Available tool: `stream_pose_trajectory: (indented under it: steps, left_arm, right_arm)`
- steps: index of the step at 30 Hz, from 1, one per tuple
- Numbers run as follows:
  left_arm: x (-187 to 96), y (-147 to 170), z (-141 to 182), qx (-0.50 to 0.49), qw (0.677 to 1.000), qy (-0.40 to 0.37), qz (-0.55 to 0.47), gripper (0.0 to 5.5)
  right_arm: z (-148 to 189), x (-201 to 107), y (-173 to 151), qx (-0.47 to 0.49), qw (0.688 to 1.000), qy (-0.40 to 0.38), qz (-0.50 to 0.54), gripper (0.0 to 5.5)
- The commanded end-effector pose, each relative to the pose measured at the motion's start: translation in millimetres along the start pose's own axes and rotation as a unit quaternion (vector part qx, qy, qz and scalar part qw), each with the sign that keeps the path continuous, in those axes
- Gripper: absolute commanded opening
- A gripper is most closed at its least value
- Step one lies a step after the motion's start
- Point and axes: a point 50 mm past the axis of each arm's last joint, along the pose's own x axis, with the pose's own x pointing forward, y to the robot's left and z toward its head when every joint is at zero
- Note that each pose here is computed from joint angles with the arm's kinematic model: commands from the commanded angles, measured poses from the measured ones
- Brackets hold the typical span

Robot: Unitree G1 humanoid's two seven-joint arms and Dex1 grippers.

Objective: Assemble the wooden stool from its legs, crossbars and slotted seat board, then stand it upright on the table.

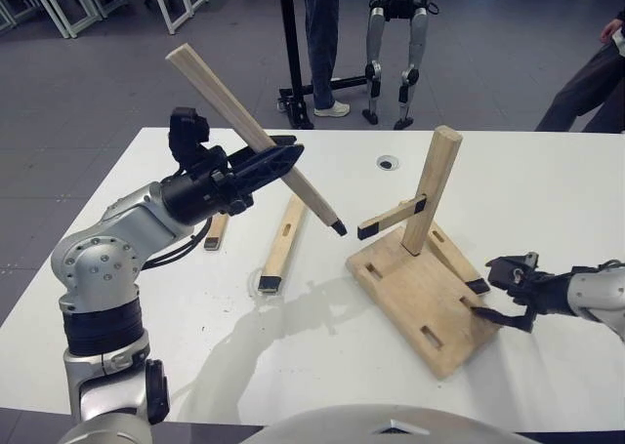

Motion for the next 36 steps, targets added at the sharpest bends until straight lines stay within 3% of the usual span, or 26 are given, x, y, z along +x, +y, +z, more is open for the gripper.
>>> stream_pose_trajectory:
  steps: [1, 6, 15, 36]
  left_arm:
    - [7.9, 1.6, -19.4, 0.007, 1.000, 0.000, 0.018, 2.03]
    - [12.7, -14.1, -49.8, 0.003, 0.998, 0.050, 0.030, 2.03]
    - [7.3, -12.1, -88.2, 0.007, 0.994, 0.034, 0.103, 2.03]
    - [7.8, -8.3, -142.3, -0.033, 0.991, 0.037, 0.124, 2.03]
  right_arm:
    - [0.8, 6.1, -4.4, -0.004, 1.000, -0.005, 0.006, 4.72]
    - [5.4, 10.4, -4.1, -0.005, 1.000, -0.019, 0.006, 4.72]
    - [10.4, 12.0, -4.5, -0.004, 1.000, -0.031, -0.002, 4.72]
    - [17.9, 13.9, -7.5, -0.016, 0.999, -0.039, 0.001, 4.72]
